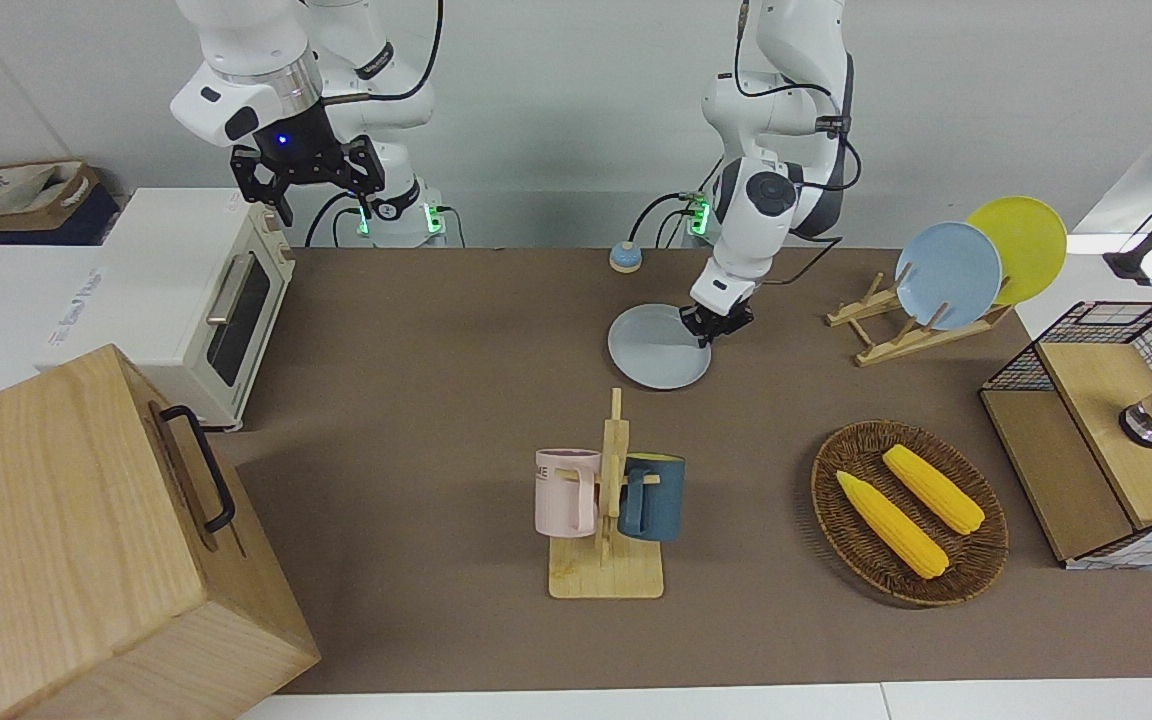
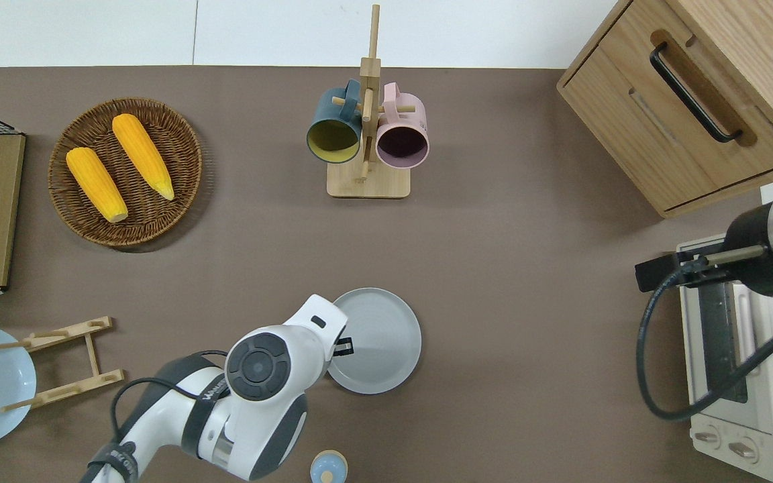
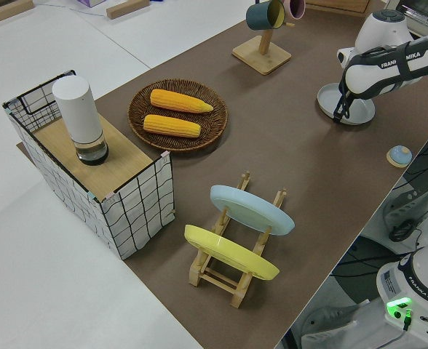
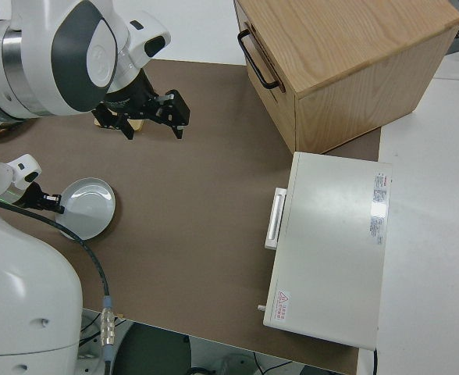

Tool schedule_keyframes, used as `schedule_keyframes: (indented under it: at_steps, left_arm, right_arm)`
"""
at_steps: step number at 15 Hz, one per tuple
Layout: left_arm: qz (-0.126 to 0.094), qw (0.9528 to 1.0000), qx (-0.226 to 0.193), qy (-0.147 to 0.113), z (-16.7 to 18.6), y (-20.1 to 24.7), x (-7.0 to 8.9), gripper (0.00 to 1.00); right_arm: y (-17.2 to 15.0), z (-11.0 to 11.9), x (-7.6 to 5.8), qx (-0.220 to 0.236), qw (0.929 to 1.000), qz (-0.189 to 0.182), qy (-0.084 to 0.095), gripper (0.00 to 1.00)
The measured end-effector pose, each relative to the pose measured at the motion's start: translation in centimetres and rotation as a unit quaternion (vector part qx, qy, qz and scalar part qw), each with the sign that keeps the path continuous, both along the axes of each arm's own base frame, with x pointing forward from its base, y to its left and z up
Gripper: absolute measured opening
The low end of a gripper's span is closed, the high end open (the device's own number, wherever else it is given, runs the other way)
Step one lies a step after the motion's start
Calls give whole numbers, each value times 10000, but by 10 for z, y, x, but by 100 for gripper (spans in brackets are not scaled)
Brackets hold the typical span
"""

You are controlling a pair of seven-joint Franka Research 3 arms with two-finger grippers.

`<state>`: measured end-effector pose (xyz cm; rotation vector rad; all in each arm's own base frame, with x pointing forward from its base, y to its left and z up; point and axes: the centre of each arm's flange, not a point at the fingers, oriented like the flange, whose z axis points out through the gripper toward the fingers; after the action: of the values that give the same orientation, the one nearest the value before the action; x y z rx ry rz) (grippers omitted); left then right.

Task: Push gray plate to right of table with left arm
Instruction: 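Push the gray plate with the left gripper across the table toward the toaster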

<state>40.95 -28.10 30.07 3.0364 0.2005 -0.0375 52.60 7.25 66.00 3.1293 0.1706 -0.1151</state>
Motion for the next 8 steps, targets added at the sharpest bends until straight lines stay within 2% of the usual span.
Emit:
schedule_keyframes:
  at_steps: [8]
  left_arm:
    - [244, 9995, -178, 33, -2, -108, -12, 5]
  right_arm:
    - [0, 0, 0, 0, 10000, 0, 0, 99]
